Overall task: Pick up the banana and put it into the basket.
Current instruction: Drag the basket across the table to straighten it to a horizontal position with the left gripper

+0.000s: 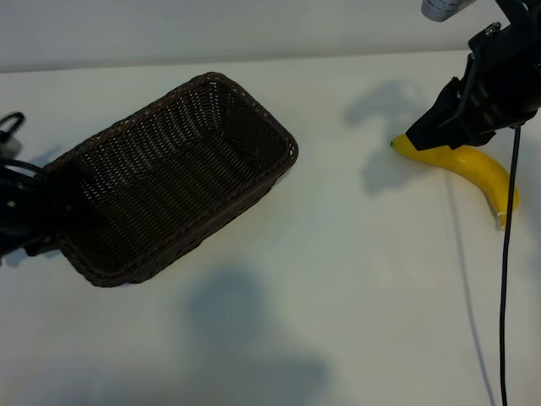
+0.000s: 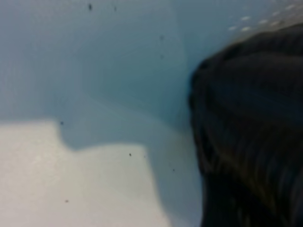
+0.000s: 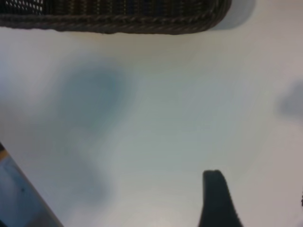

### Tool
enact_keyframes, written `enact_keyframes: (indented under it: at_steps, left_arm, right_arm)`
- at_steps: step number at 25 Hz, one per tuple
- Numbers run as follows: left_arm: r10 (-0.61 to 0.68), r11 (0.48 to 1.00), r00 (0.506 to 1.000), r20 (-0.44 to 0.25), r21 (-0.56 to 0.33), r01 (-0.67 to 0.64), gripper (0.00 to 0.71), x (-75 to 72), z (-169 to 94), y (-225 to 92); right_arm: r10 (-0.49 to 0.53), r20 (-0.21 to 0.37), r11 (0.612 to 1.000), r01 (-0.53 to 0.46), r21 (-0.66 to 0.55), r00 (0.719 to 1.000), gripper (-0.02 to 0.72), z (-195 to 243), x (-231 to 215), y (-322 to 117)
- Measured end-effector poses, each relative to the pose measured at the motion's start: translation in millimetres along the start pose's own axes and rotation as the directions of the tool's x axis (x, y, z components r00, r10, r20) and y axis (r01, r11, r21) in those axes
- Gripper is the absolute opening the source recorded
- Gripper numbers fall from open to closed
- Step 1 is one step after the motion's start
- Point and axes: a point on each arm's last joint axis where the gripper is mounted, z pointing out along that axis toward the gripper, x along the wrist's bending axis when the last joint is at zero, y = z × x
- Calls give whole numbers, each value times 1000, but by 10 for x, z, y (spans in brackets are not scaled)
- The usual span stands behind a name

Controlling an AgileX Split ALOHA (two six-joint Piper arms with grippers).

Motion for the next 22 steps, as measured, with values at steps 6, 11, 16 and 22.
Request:
enact_keyframes:
  at_steps: [6,11,16,22]
  left_arm:
    - [171,985,985,19,4,-171,174,-118,-173,12]
    - [291,956,956,-28,35,-290,174,-371,-607,215]
    - [367,928,923,-115,111,-356,174,-527,-843,402]
    - [487,855,869,-87,253,-454,174,-909,-514,429]
  right_arm:
    - [2,9,1000,-2,-10,1000,435,0,-8,9]
    - [2,14,1000,-2,-17,1000,435,0,-13,16]
    - [4,14,1000,-3,-17,1000,435,0,-13,16]
    - [10,14,1000,-10,-17,1000,435,0,-13,15]
